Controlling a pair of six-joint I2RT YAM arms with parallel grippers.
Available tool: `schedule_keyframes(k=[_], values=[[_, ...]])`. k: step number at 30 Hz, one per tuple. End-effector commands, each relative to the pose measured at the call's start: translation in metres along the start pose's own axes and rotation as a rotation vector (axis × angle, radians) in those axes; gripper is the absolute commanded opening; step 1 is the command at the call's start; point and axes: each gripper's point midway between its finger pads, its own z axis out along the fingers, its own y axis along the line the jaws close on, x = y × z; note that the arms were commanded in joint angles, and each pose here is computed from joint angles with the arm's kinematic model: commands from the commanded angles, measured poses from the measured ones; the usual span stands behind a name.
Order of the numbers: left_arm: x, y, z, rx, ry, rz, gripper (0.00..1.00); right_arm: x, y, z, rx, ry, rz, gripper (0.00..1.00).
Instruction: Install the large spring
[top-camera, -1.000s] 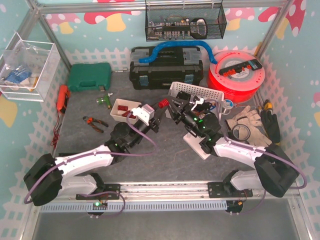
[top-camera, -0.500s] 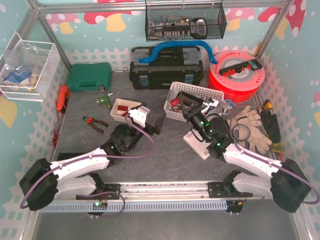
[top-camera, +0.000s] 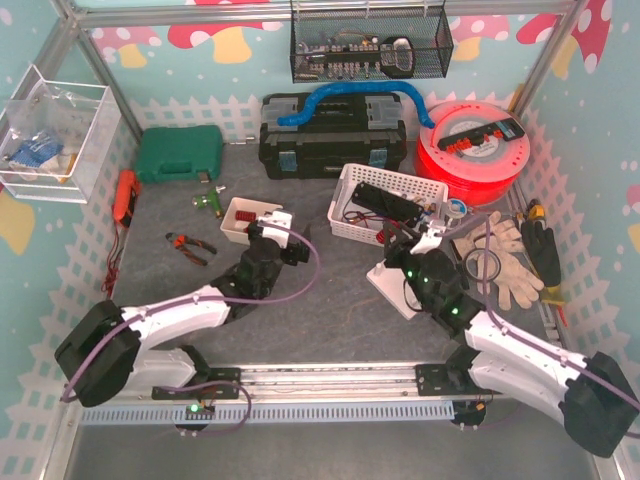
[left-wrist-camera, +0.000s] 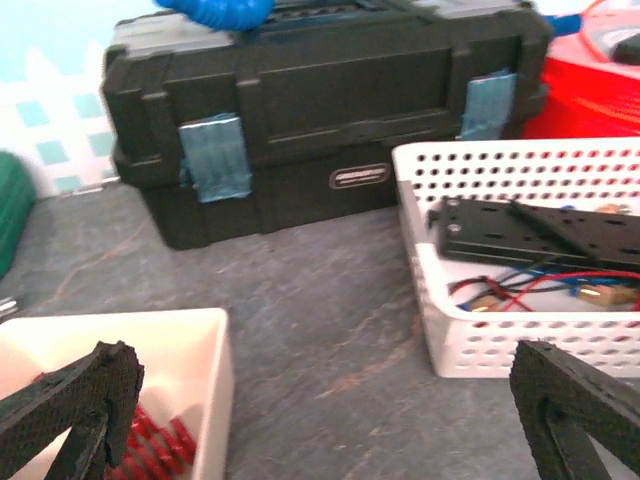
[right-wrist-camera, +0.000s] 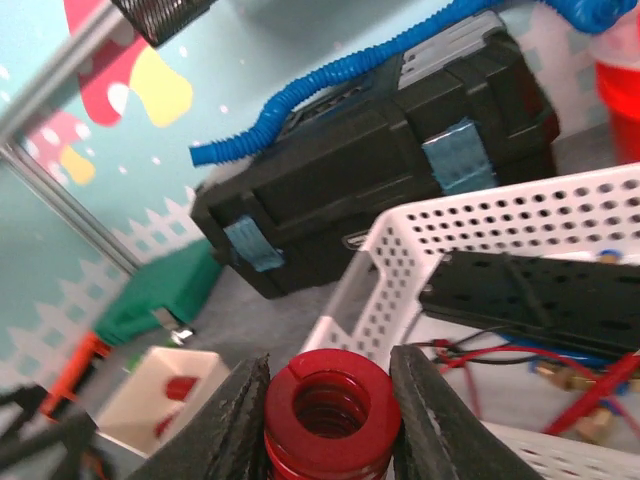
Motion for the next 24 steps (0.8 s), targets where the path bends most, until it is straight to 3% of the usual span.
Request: schedule_keyframes(k=[1,7,13,24], values=[[0.016,0.026,0.004,-0.047,0.036,-0.063,0.99,-0.006,-0.010,-0.017,0.010,-0.031,-0.303,0.00],[0.022,0.037,-0.002,0.069,0.007,-0.222,0.99,0.014,-0.035,-0.030,0.037,-0.016,-0.446,0.00],[0.014,0.041,-0.015,0.075,-0.049,-0.205,0.99,0.011,-0.054,-0.034,0.080,-0.092,-0.428,0.00],[0.014,0.040,-0.016,0.085,-0.045,-0.208,0.99,0.004,-0.082,-0.017,0.130,-0.093,-0.359,0.00]])
